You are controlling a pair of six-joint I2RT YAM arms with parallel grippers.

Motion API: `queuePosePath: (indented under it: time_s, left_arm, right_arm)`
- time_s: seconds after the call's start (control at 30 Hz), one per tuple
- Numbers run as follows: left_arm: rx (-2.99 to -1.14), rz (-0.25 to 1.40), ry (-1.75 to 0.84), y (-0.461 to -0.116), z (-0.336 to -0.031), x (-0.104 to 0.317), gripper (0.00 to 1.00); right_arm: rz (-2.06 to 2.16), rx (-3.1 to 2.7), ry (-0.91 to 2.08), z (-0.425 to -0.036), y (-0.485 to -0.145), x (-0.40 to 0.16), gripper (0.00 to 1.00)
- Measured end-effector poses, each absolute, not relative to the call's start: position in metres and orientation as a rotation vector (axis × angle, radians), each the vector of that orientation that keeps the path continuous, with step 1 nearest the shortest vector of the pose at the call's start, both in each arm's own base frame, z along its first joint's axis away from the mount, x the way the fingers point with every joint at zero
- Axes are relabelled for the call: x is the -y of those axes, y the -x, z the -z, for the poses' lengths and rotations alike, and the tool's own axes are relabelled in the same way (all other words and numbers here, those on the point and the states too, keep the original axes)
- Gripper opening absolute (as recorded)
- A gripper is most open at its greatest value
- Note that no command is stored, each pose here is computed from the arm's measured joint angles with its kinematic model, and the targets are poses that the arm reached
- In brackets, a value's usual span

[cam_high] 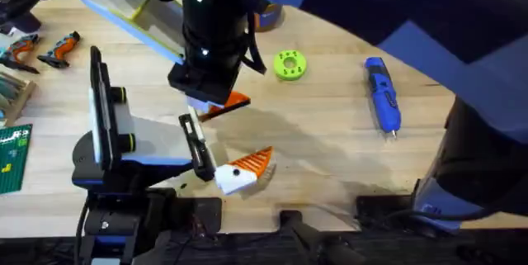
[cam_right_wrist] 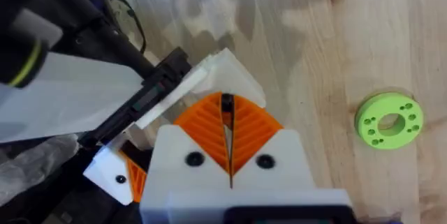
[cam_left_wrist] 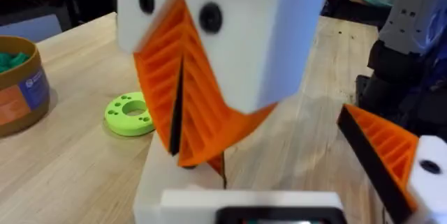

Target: Pick up the gripper from the table and insert it into the empty holder that is missing its gripper. Then pick up a screw, insert it into the mounting hole, and use the screwdriver to tighten it. Finally, clean up the table by picking up the vegetable and placing it into the bucket.

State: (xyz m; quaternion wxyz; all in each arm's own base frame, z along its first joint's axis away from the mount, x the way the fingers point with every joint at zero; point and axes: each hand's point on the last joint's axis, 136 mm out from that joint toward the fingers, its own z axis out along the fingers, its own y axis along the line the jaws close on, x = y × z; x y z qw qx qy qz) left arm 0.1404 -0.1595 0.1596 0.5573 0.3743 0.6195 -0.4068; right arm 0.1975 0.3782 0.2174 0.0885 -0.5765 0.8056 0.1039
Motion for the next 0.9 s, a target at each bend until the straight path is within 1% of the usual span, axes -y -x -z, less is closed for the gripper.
queuePosePath:
  time_s: [0.67, 0.7, 0.73, 0.8, 0.83, 0.87, 0.9]
  left_arm:
    - [-1.469, 0.97, -0.875, -0.1403, -0.1595, 0.1595, 0.985]
    - [-1.469, 0.969, -0.875, -0.1404, -0.1595, 0.1595, 0.985]
    - [-1.469, 0.969, -0.875, -0.1404, -0.1595, 0.1595, 0.985]
    - [-1.47, 0.97, -0.875, -0.1404, -0.1595, 0.1595, 0.985]
    - [-1.47, 0.97, -0.875, -0.1404, -0.1595, 0.1595, 0.985]
    - [-1.47, 0.969, -0.875, -0.1404, -0.1595, 0.1595, 0.985]
    - [-1.47, 0.97, -0.875, -0.1404, -0.1595, 0.1595, 0.985]
  right_arm:
    - [-0.3, -2.404, 1.73, -0.2119, -0.1968, -0.3798, 0.007]
    - [-0.3, -2.404, 1.731, -0.2119, -0.1967, -0.3797, 0.019]
    - [-0.3, -2.407, 1.728, -0.2118, -0.1967, -0.3795, 0.093]
    - [-0.301, -2.403, 1.733, -0.2119, -0.1963, -0.3799, 0.371]
    - [-0.288, -2.402, 1.733, -0.2116, -0.1972, -0.3788, 0.528]
    - [-0.276, -2.404, 1.733, -0.2113, -0.1982, -0.3772, 0.662]
    - [-0.262, -2.403, 1.733, -0.2112, -0.2004, -0.3753, 0.77]
